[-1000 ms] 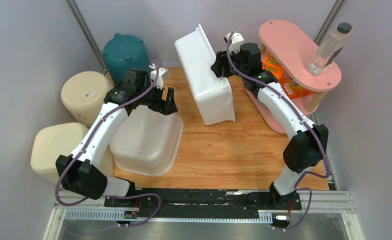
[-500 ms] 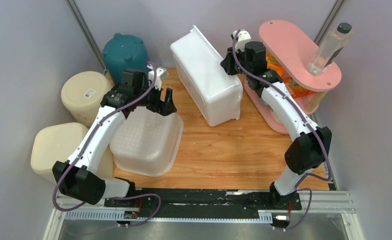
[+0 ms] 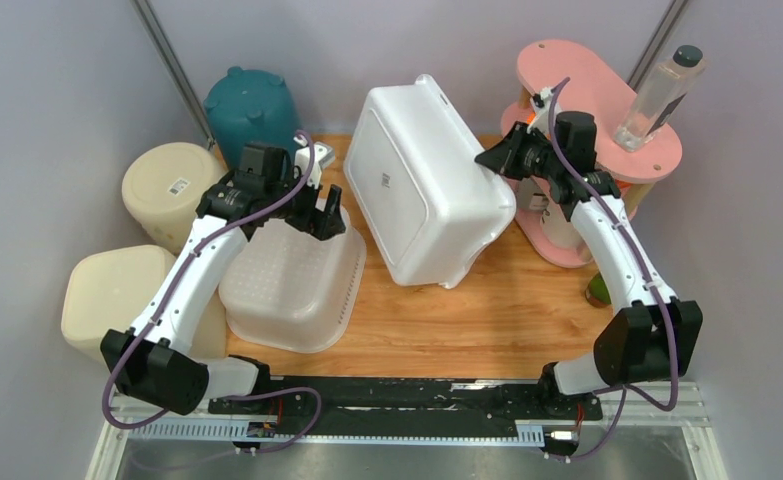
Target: Turn the large container upside down
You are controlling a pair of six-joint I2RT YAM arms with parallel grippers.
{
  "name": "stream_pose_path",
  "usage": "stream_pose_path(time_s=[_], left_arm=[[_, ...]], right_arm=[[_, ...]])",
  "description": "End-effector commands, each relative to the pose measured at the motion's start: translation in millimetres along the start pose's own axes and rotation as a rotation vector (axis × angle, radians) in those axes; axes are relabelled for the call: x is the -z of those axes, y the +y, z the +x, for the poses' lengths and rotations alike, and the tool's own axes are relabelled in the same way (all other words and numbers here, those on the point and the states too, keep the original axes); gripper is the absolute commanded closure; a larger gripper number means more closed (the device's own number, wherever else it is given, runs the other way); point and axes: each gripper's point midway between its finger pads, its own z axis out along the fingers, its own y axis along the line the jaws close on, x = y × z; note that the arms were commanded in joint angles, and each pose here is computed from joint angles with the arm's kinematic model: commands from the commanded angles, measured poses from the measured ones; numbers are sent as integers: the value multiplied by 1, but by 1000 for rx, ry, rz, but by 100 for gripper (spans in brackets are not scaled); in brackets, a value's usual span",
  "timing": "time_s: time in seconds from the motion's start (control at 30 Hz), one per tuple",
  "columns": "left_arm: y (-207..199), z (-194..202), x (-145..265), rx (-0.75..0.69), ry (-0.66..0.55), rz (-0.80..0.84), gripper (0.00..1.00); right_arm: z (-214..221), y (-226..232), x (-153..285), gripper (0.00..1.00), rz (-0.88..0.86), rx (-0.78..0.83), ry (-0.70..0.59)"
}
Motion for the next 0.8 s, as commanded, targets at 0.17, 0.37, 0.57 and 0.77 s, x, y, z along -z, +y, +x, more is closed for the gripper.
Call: stream_pose_path(time_s=[0.17, 0.37, 0.57, 0.77], left_arm=[[2, -11, 11, -50, -27, -23, 8], [1, -7, 13, -54, -31, -28, 8], [-1, 3, 12, -47, -20, -17, 8], [-2, 2, 12, -48, -30, -16, 8]], right_arm=[[111, -27, 10, 77, 57, -288, 253], [110, -25, 13, 52, 46, -267, 245], [95, -19, 15, 38, 17, -183, 211], [85, -25, 19, 33, 74, -82, 174]])
